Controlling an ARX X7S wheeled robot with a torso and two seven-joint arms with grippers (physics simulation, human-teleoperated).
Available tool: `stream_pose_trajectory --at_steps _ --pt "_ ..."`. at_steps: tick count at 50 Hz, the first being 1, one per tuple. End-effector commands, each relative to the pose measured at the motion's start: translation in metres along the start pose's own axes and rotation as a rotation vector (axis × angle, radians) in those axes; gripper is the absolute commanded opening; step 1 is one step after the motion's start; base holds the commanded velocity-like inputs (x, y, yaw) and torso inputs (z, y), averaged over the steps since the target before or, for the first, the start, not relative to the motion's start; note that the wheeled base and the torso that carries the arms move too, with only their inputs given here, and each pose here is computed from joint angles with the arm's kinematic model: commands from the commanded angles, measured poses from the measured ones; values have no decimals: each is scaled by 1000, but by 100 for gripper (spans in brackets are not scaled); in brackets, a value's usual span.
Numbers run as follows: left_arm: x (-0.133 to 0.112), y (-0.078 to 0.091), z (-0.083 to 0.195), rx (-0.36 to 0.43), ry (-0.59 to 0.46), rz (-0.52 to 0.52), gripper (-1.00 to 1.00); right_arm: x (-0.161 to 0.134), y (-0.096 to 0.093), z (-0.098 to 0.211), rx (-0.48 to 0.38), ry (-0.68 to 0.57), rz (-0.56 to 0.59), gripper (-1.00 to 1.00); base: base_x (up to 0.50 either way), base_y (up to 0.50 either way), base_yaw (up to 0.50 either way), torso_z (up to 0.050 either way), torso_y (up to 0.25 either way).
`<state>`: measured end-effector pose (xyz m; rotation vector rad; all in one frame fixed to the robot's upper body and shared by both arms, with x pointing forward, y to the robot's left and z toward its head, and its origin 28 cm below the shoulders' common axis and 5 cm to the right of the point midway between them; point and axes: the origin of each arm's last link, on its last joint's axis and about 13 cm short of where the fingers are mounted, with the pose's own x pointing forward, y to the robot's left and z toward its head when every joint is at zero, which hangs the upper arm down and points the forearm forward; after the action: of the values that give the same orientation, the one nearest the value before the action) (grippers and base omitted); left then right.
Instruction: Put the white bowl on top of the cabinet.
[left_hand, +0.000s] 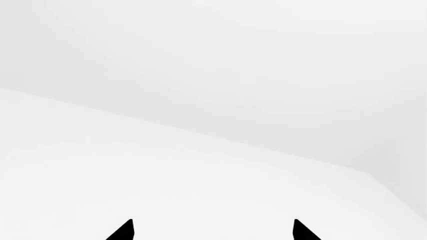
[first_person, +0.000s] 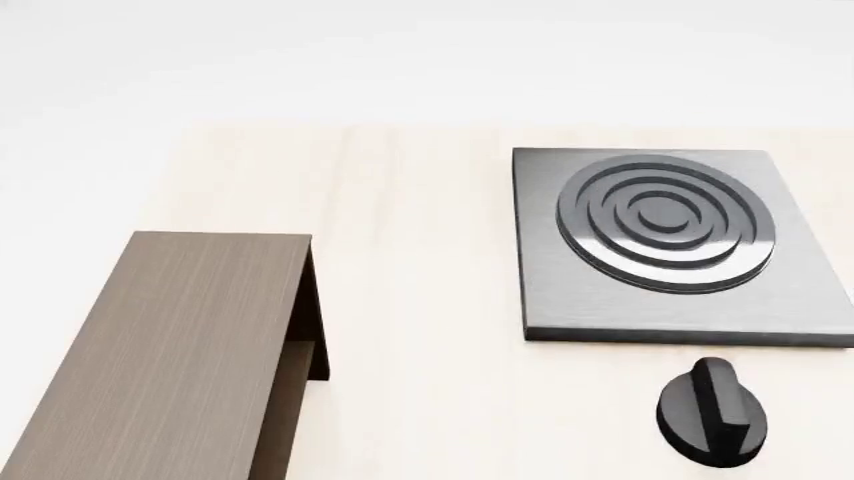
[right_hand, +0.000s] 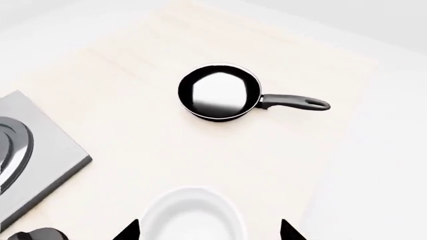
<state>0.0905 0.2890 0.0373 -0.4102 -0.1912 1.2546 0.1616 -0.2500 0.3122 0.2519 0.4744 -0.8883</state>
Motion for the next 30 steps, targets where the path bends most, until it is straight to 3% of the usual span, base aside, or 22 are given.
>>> stream_pose_trajectory --at_steps 1,12,30 --pt "0 0 0 4 0 0 100 10 0 -5 -40 9 -53 100 0 0 0 0 0" --pt "0 -1 -1 11 0 -1 100 24 15 -11 -95 30 -71 100 0 0 0 0 0" --pt "0 -2 -2 14 3 -2 100 37 15 -24 -129 52 -71 100 0 0 0 0 0"
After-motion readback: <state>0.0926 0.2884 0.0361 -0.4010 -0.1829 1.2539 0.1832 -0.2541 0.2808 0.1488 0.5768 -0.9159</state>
